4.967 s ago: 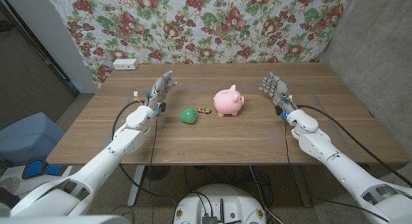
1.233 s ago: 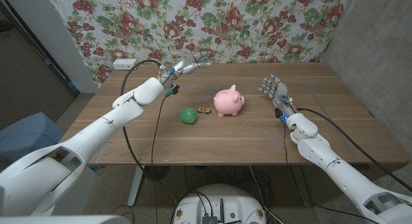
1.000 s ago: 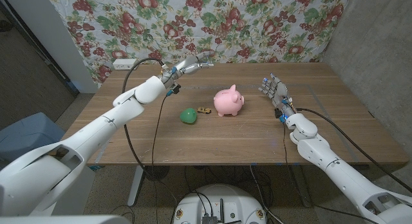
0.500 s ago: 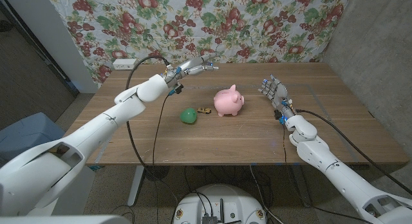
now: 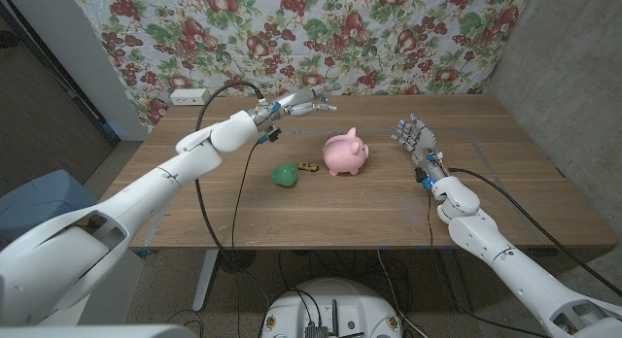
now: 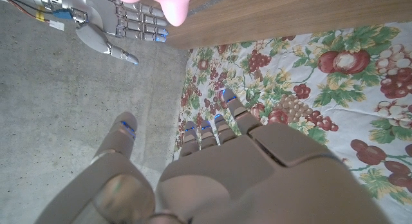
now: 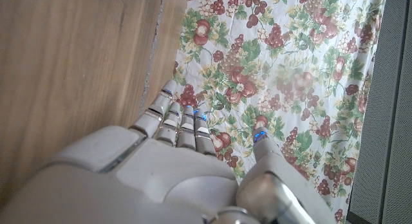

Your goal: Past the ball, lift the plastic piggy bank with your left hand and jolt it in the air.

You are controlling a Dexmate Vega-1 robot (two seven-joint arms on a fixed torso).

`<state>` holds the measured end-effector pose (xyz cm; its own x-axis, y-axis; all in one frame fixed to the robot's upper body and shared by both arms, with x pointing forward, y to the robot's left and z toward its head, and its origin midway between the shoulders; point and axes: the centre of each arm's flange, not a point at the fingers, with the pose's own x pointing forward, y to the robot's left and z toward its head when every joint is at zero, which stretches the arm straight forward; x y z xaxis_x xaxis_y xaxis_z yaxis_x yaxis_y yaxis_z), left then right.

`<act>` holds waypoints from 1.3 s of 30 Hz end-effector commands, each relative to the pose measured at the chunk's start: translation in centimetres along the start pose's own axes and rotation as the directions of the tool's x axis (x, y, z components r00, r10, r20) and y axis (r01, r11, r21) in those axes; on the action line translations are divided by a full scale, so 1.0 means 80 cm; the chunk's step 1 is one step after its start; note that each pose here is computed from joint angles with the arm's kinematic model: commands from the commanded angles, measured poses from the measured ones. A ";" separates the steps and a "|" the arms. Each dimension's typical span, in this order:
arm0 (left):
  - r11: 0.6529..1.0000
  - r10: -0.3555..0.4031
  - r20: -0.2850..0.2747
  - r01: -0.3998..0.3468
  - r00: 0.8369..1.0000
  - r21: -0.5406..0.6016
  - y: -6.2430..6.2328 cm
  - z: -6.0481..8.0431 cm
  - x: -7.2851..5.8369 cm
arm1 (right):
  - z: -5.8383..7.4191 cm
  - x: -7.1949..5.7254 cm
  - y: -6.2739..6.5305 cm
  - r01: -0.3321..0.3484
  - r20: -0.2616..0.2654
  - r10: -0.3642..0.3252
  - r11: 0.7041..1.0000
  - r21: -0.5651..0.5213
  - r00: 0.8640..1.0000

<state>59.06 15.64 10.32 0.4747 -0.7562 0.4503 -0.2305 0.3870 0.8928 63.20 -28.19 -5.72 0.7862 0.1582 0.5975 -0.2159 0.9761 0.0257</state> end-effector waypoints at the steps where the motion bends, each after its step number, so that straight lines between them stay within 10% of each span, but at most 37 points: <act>1: 0.996 -0.046 -0.001 0.046 0.999 0.071 -0.006 0.009 0.011 | 0.001 -0.007 -0.004 0.014 0.004 -0.014 1.000 0.001 1.000; 21: 0.931 -0.022 -0.101 0.057 0.995 0.361 -0.006 0.036 0.013 | -0.002 -0.011 -0.005 0.016 0.005 -0.016 1.000 0.011 1.000; 39: 0.865 -0.171 -0.262 0.272 0.950 0.421 -0.017 0.043 0.040 | -0.002 -0.011 -0.006 0.009 0.005 -0.009 1.000 0.005 1.000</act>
<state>56.87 11.42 10.57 0.5987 -0.7122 0.3664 -0.4717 0.0561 0.8800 62.69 -28.68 -6.29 0.7843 0.1460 0.6030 -0.2113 0.9767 0.0384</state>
